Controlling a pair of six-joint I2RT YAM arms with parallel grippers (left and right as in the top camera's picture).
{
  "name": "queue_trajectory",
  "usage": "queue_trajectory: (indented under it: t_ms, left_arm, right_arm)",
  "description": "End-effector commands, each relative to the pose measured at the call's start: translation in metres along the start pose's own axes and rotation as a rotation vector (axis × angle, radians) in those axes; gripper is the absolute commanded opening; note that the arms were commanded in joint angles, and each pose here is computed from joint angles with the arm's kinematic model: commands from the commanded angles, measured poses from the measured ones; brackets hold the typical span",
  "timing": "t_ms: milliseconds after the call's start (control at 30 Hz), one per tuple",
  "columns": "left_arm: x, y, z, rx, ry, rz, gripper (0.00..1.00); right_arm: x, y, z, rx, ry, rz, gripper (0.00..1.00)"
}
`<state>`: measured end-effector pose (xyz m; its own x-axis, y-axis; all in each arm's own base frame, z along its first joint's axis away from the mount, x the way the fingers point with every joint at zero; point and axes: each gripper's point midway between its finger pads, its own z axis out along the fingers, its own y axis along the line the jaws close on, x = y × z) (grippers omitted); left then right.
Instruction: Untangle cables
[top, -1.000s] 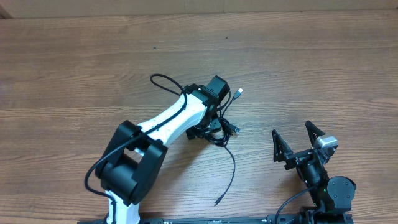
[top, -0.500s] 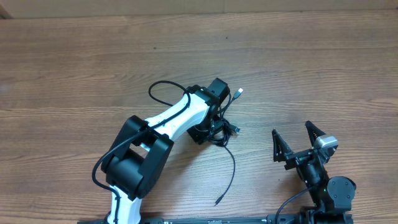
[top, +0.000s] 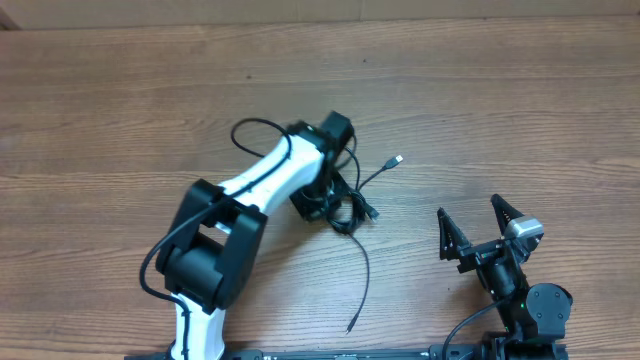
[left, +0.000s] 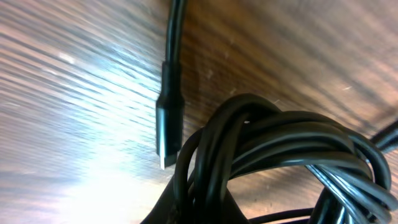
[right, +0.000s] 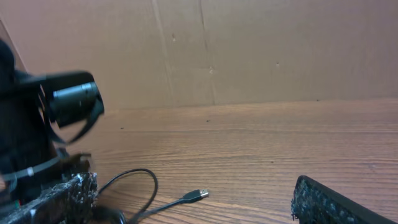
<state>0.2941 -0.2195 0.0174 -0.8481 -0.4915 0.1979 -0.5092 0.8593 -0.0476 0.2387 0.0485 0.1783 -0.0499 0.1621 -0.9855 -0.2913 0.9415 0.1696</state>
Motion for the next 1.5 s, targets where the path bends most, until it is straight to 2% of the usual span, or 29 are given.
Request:
queue_trajectory:
  t_ms: [0,267,400,567,933,1033,1133,1200,1333,1467]
  left_arm:
    - [-0.015,-0.014,-0.048,0.090,-0.041,0.145,0.04]
    - [-0.008,-0.015,-0.139,0.213,-0.200,0.450,0.04]
    - [-0.004,-0.005,-0.172,0.212,-0.320,0.566,0.04]
    - [0.002,0.017,-0.187,0.156,-0.359,0.556,0.04]
    - [0.015,0.054,-0.179,0.022,-0.272,0.544,0.04]
    - [0.012,0.056,-0.179,0.004,-0.286,0.567,0.04]
    - [0.008,0.048,-0.181,0.021,-0.313,0.619,0.04]
    - [0.004,0.041,-0.183,0.037,-0.338,0.656,0.04]
    - [0.003,0.032,-0.185,0.060,-0.358,0.738,0.04]
    - [0.012,0.021,-0.183,0.115,-0.329,0.883,0.04]
  right_arm:
    - [0.002,0.000,0.000,-0.002,-0.002,-0.009,1.00]
    - [0.002,0.000,0.000,-0.002,-0.002,-0.009,1.00]
    - [0.002,0.000,0.000,-0.002,-0.002,-0.009,1.00]
    - [0.002,0.000,0.000,-0.002,-0.002,-0.009,1.00]
    - [0.001,0.001,0.000,-0.008,-0.008,0.001,1.00]
    - [0.005,0.017,-0.001,-0.098,0.020,0.131,1.00]
    - [0.009,0.044,-0.006,-0.248,0.088,0.365,1.00]
    - [0.015,0.075,-0.017,-0.419,0.197,0.533,1.00]
    - [0.022,0.111,-0.042,-0.625,0.374,0.706,1.00]
    - [0.025,0.127,-0.058,-0.699,0.537,0.910,1.00]
